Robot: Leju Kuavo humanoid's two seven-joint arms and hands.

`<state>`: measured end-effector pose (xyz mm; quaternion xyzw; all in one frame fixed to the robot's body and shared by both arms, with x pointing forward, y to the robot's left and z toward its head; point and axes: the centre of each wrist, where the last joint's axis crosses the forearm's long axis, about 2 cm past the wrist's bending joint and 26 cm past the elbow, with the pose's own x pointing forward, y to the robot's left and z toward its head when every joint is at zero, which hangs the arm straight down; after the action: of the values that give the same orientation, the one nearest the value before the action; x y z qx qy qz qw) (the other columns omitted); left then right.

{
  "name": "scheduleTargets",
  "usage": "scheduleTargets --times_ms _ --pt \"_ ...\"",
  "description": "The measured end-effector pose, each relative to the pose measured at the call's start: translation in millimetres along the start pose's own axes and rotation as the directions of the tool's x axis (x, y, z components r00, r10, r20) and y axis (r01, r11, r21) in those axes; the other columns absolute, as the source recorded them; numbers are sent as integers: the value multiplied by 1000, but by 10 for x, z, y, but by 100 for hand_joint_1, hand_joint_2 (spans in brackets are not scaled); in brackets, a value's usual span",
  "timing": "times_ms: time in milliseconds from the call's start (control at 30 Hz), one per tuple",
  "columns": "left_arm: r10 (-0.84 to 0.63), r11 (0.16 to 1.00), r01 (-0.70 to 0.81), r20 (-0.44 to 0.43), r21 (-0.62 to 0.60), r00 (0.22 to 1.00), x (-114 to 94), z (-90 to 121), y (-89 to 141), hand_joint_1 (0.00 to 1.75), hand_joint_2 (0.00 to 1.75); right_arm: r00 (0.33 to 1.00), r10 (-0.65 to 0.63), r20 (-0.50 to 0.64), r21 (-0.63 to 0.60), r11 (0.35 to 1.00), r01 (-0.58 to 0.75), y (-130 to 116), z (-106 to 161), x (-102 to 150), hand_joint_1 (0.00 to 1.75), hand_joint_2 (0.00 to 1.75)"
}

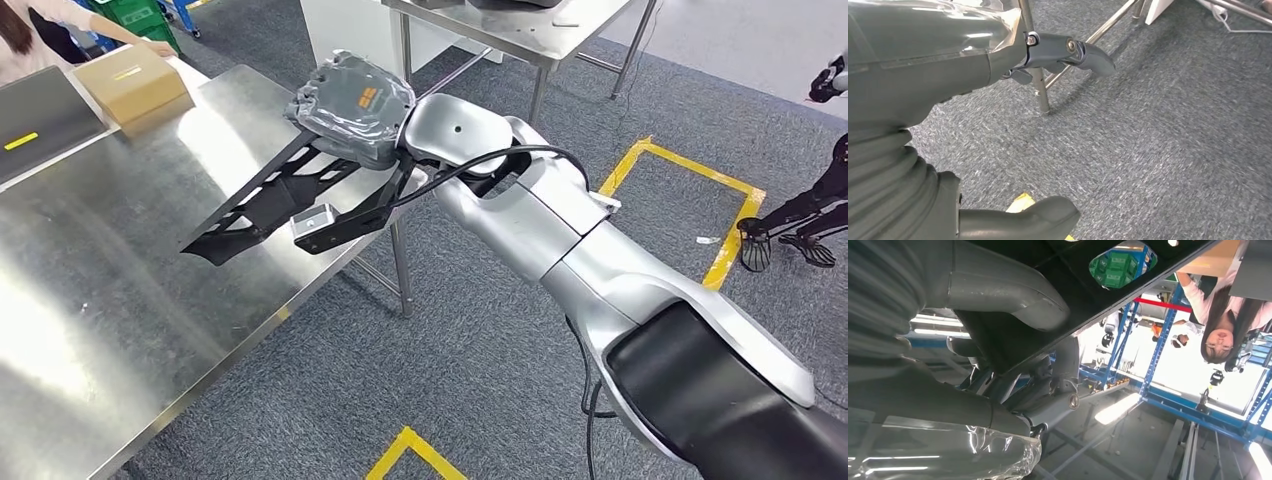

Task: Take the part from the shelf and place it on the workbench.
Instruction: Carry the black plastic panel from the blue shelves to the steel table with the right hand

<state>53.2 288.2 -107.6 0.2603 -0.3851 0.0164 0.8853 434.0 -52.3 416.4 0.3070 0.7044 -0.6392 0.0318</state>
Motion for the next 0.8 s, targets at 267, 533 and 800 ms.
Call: scheduleTargets --times_ms 267,533,800 --pt "4 1000 -4 -4 2 1000 -2 4 -4 0 175 1000 -5 -3 5 1000 5 30 13 -6 175 175" --pt "6 1000 -6 -6 3 1000 -3 6 -4 0 175 1000 -10 -2 7 1000 10 38 13 -6 175 175" --pt "16 1000 -16 -16 12 1000 -10 10 -2 0 175 1000 -16 13 5 1000 16 33 -32 45 175 175"
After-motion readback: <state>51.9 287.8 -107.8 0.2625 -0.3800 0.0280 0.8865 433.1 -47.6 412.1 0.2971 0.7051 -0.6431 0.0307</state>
